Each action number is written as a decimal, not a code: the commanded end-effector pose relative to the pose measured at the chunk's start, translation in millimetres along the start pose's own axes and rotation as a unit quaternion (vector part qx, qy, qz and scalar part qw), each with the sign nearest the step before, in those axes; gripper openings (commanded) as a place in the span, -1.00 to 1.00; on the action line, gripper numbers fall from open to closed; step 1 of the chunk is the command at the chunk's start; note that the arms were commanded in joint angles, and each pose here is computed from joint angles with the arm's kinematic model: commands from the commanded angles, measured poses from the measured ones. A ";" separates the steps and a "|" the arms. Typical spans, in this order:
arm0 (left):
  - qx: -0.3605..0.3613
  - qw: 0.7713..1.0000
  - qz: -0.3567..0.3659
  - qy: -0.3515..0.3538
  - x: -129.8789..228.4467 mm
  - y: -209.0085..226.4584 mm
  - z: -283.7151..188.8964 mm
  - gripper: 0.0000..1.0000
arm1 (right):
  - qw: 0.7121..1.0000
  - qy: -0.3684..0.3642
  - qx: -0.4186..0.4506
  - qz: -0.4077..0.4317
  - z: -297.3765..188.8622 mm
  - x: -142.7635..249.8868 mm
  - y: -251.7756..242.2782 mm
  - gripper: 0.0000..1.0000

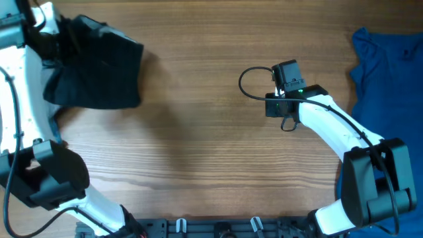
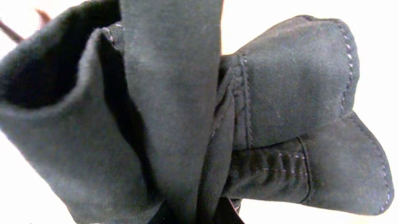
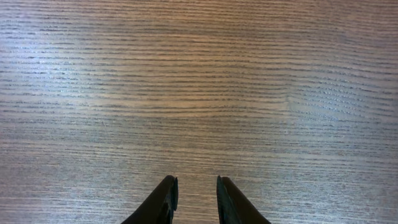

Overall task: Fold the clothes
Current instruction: 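Carry the black bundle with the left gripper onto the grey pile at left, then lower the black bundle onto the grey pile and open the left gripper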

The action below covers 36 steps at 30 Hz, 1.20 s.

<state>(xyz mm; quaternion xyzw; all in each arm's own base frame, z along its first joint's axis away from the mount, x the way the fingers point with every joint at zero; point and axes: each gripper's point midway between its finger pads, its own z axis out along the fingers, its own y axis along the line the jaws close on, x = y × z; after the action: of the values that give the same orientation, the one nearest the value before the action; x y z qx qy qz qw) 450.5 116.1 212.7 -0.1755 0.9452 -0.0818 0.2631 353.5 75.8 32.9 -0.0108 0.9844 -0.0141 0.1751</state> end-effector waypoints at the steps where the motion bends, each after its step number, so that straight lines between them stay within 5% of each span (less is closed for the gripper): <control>1: -0.018 0.997 -0.057 -0.058 -22.1 33.9 -30.0 -0.92 | 1.000 0.002 0.011 0.006 2.6 0.6 -3.1 -0.47; 19: -0.105 0.953 -0.208 -0.192 -53.1 202.2 -90.9 -0.89 | 1.000 0.004 0.012 0.010 2.6 1.6 -3.3 -0.46; 36: -0.120 0.948 -0.247 -0.159 -29.4 235.0 -82.2 -0.74 | 1.000 0.010 0.013 0.014 2.6 4.4 -4.2 -0.46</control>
<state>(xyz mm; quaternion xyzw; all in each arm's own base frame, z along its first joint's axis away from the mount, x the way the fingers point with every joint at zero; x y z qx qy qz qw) 367.9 345.7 240.0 -0.4358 0.8235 -0.0021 0.3633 350.0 74.9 31.6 -0.0041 0.9857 -0.0148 0.1677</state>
